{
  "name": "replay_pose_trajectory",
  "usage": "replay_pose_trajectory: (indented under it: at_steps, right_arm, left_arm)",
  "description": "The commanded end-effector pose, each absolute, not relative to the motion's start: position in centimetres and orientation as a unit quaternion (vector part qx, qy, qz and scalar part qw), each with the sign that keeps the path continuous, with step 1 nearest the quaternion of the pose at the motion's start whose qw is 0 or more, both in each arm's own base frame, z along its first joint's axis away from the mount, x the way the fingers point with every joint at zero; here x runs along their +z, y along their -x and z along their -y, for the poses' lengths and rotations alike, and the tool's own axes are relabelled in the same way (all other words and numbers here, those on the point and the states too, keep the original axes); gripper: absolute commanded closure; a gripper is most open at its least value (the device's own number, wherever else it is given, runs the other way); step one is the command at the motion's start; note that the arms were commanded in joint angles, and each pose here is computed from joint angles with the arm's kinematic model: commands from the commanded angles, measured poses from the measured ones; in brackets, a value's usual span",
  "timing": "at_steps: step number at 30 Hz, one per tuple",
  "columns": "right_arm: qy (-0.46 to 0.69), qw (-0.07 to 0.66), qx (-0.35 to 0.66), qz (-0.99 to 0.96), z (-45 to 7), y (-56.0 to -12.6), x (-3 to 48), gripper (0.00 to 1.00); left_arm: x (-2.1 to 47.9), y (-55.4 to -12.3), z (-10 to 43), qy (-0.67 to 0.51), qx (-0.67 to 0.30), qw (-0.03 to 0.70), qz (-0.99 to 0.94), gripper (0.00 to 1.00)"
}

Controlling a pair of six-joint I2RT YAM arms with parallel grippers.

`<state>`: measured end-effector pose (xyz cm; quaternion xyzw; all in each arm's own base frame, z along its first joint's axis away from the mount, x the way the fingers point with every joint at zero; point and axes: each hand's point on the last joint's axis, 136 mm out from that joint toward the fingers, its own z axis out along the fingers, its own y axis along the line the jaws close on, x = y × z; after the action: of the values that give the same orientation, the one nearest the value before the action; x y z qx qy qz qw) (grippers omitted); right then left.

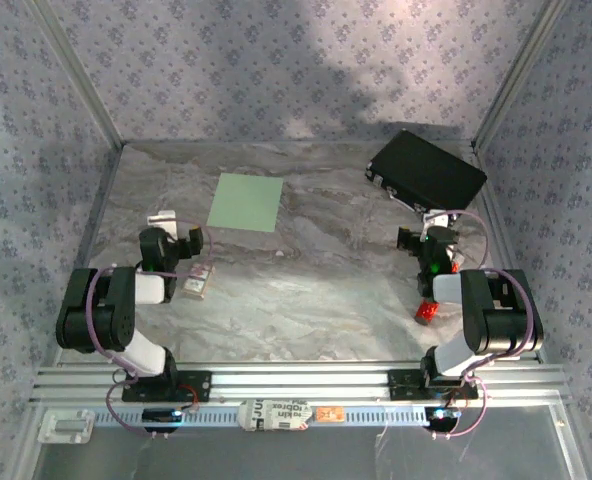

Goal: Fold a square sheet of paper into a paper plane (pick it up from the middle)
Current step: Move the square sheet of paper to the center of the table.

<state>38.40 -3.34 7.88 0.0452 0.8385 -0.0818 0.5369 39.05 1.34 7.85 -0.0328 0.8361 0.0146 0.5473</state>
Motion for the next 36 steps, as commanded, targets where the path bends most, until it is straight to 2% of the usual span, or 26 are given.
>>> replay_pose_trajectory:
  at_steps: [1, 26, 29, 36]
  right_arm:
    - [-0.057, 0.549, -0.085, -0.829, 3.6, -38.7, 8.7, 0.01]
    - [-0.054, 0.550, -0.077, -0.830, 3.4, -38.7, 8.7, 0.01]
    - [-0.018, 0.552, -0.066, -0.831, 2.0, -38.8, 9.1, 0.01]
    - [-0.013, 0.553, -0.058, -0.831, 1.8, -38.9, 9.3, 0.01]
  left_arm:
    - [8.9, -39.8, -1.2, 0.024, 0.010, 0.559, -0.829, 0.00]
    - [9.0, -39.7, -1.2, 0.024, 0.008, 0.562, -0.827, 0.00]
    - [9.7, -38.8, -1.3, 0.029, 0.010, 0.581, -0.813, 0.00]
    - [11.2, -38.2, -1.5, 0.035, 0.013, 0.589, -0.807, 0.00]
